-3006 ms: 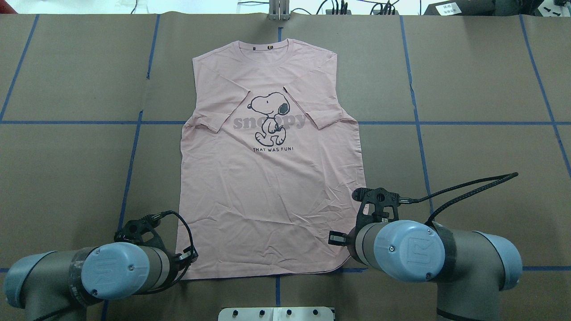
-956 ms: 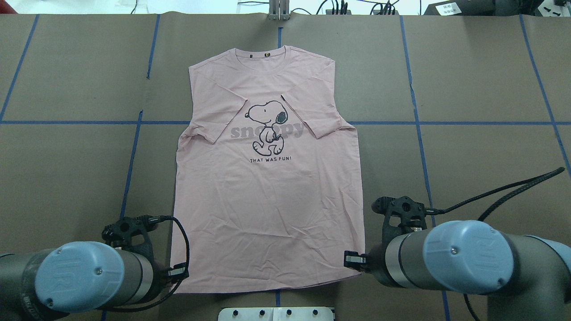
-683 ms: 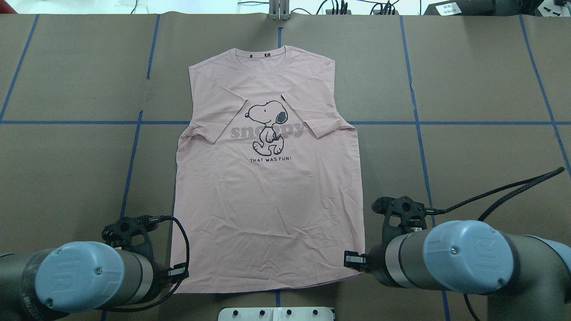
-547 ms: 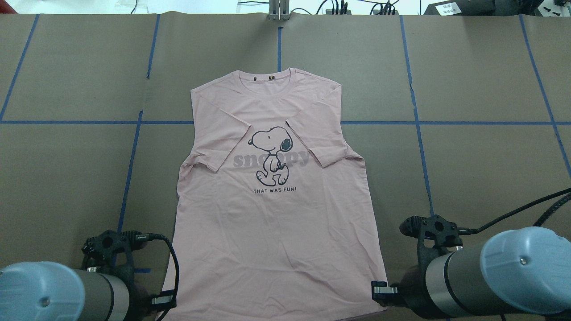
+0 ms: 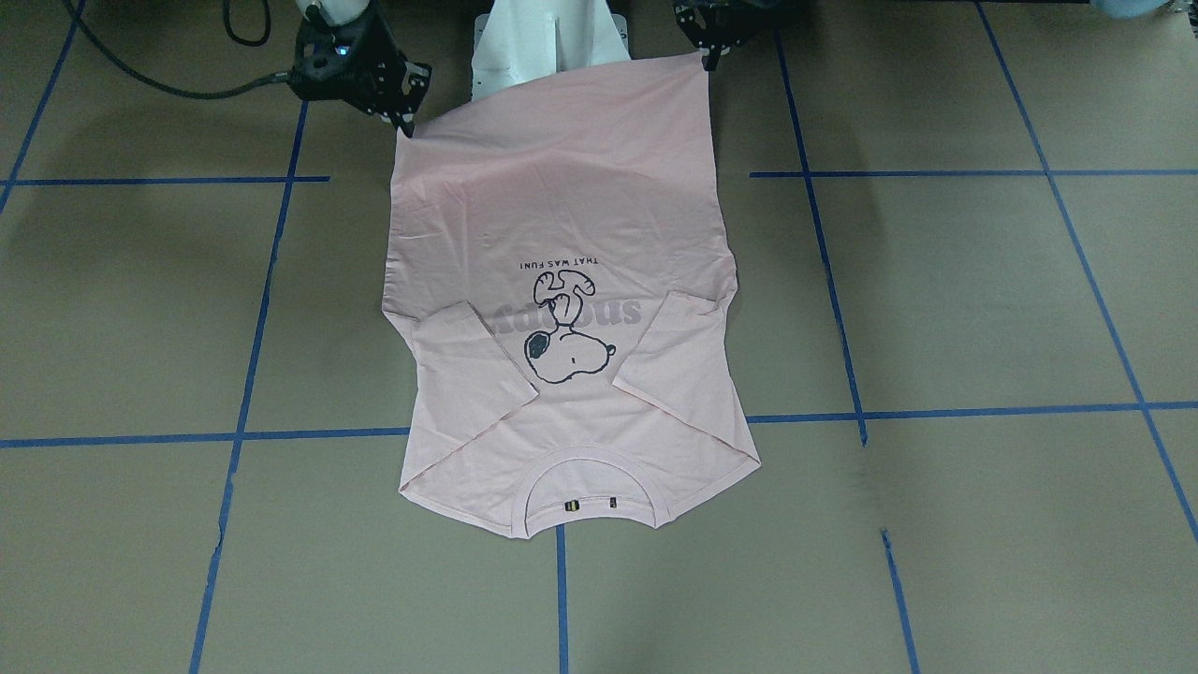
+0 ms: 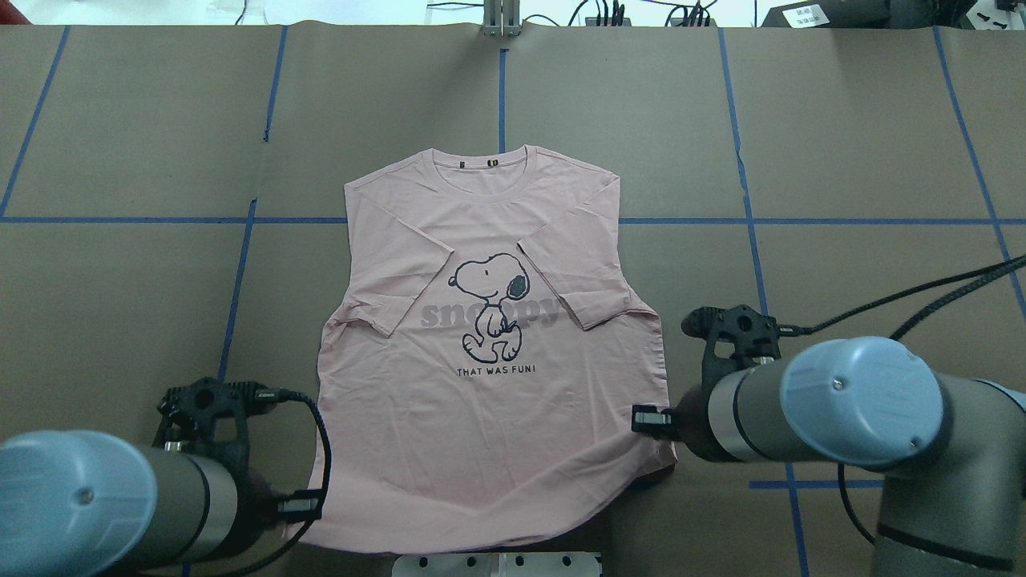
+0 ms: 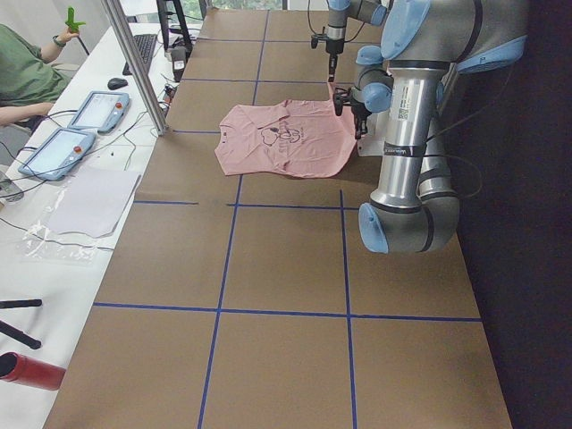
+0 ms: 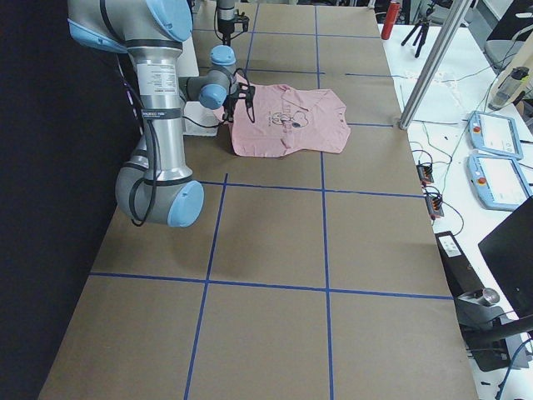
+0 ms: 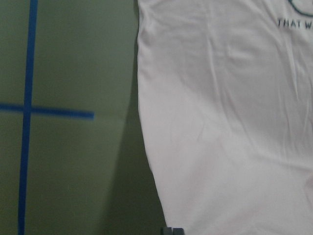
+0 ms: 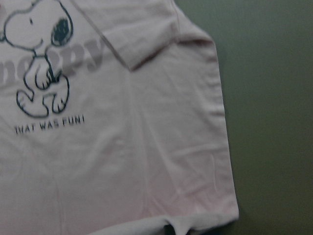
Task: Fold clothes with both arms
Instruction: 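Lift the hem with both grippers and fold it toward the collar, then release the hem at the collar and raise both grippers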
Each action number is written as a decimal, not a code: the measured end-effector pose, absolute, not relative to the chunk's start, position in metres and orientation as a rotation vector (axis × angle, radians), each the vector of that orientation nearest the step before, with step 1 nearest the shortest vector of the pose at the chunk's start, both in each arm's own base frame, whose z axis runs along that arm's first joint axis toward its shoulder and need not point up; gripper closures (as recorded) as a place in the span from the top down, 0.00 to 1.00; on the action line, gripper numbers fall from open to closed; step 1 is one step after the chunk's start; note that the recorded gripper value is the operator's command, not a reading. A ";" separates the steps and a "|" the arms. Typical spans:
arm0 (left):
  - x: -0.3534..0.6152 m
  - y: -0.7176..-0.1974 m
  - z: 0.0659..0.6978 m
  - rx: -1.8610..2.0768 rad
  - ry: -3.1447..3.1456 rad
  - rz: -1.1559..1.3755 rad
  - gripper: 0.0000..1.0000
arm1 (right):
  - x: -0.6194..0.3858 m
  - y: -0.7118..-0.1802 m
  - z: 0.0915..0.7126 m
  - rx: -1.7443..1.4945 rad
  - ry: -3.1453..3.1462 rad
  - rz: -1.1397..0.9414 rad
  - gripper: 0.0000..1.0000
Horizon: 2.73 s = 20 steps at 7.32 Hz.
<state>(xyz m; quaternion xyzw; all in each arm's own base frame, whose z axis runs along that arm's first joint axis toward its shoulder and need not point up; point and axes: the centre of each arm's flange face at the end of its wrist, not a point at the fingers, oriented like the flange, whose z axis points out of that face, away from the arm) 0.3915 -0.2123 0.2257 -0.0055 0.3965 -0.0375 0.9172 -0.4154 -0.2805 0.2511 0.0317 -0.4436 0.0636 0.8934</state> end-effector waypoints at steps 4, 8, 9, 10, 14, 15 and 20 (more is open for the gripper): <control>0.390 -0.348 0.267 0.145 0.739 -0.155 0.00 | -0.405 -0.427 0.259 0.287 -0.854 0.191 0.00; 0.400 -0.501 0.309 0.231 0.749 -0.267 0.00 | -0.433 -0.521 0.266 0.354 -0.889 0.262 0.00; 0.403 -0.525 0.331 0.246 0.755 -0.288 0.00 | -0.439 -0.540 0.271 0.362 -0.892 0.275 0.00; 0.407 -0.541 0.351 0.255 0.757 -0.299 0.00 | -0.446 -0.562 0.280 0.375 -0.901 0.289 0.00; 0.422 -0.565 0.362 0.261 0.756 -0.310 0.00 | -0.469 -0.619 0.294 0.387 -0.893 0.323 0.00; 0.424 -0.569 0.357 0.265 0.760 -0.312 0.00 | -0.472 -0.622 0.290 0.388 -0.895 0.323 0.00; 0.427 -0.576 0.337 0.275 0.782 -0.322 1.00 | -0.476 -0.621 0.287 0.382 -0.907 0.310 1.00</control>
